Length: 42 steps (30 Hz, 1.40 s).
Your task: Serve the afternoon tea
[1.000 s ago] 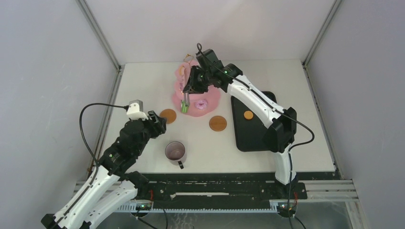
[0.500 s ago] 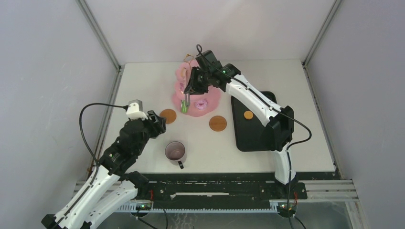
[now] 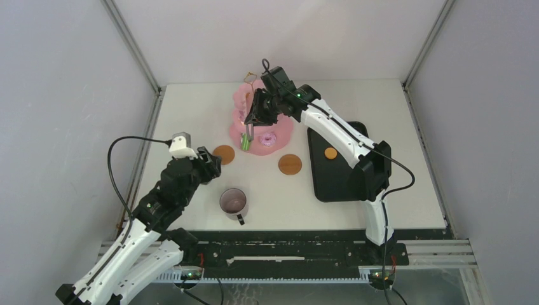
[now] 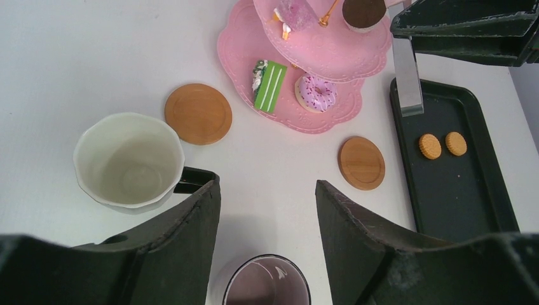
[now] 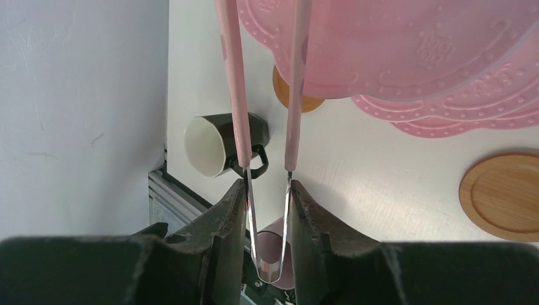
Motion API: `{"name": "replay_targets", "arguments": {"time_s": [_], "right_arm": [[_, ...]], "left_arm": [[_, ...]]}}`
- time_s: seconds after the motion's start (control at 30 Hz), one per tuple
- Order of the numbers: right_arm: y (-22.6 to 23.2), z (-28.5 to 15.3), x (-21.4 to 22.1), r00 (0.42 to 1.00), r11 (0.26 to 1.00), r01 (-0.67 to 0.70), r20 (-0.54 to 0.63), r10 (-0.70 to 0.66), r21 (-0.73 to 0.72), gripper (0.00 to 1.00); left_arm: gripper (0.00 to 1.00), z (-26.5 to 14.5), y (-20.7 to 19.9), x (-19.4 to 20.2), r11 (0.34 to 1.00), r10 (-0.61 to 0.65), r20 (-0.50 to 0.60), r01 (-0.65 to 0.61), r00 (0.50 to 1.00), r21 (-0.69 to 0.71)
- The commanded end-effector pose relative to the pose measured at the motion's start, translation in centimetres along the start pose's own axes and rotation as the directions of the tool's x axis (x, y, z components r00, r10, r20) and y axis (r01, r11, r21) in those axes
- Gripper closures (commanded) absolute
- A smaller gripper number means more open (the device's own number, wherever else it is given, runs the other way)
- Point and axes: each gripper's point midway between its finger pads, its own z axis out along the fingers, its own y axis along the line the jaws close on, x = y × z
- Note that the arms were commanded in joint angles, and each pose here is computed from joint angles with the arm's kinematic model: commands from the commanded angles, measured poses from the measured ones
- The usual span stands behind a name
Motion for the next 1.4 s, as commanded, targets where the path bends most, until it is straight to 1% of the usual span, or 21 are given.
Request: {"name": "replay_targets", "arguments": {"time_s": [0.0,0.67,0.87,1.03,1.23,1.3,1.37], "right_arm": [[2.0,-2.3,-1.8,0.998,0.998,0.007,0.07,-0.003,-0.056,0.65],[2.2,-5.8,-1.5,0.993,0.998,0.028,0.118,-0.021,-0.055,0.66],[1.7,-8.5,-1.3,0.988,0.998,0.031,0.154,-0.023,-0.048,0.67],[-1.5,-11.0,0.0,0.983,1.0,-0.014,0.184,0.015,-0.011,0.67],[-7.8,-13.2,2.8,0.98,0.993,-0.086,0.188,0.068,0.086,0.67],[-10.2,-13.5,3.9,0.982,0.984,-0.096,0.173,0.07,0.148,0.68],[-12.9,-13.7,5.3,0.989,0.966,-0.09,0.139,0.057,0.243,0.68]], "left_arm": [[0.38,-0.1,-0.6,-1.4,1.0,-0.012,0.042,0.011,0.999,0.023],[0.39,-0.3,-0.8,-1.7,0.999,-0.029,0.048,0.027,0.998,0.034],[0.39,-0.5,-0.8,-1.8,0.999,-0.034,0.052,0.032,0.998,0.036],[0.39,-0.6,-0.8,-1.8,0.999,-0.037,0.052,0.036,0.998,0.037],[0.39,-0.4,-0.9,-1.7,0.998,-0.043,0.048,0.041,0.998,0.041],[0.39,-0.3,-1.1,-1.7,0.998,-0.049,0.05,0.047,0.998,0.046],[0.39,-0.2,-1.2,-1.6,0.998,-0.053,0.048,0.051,0.997,0.049]]}}
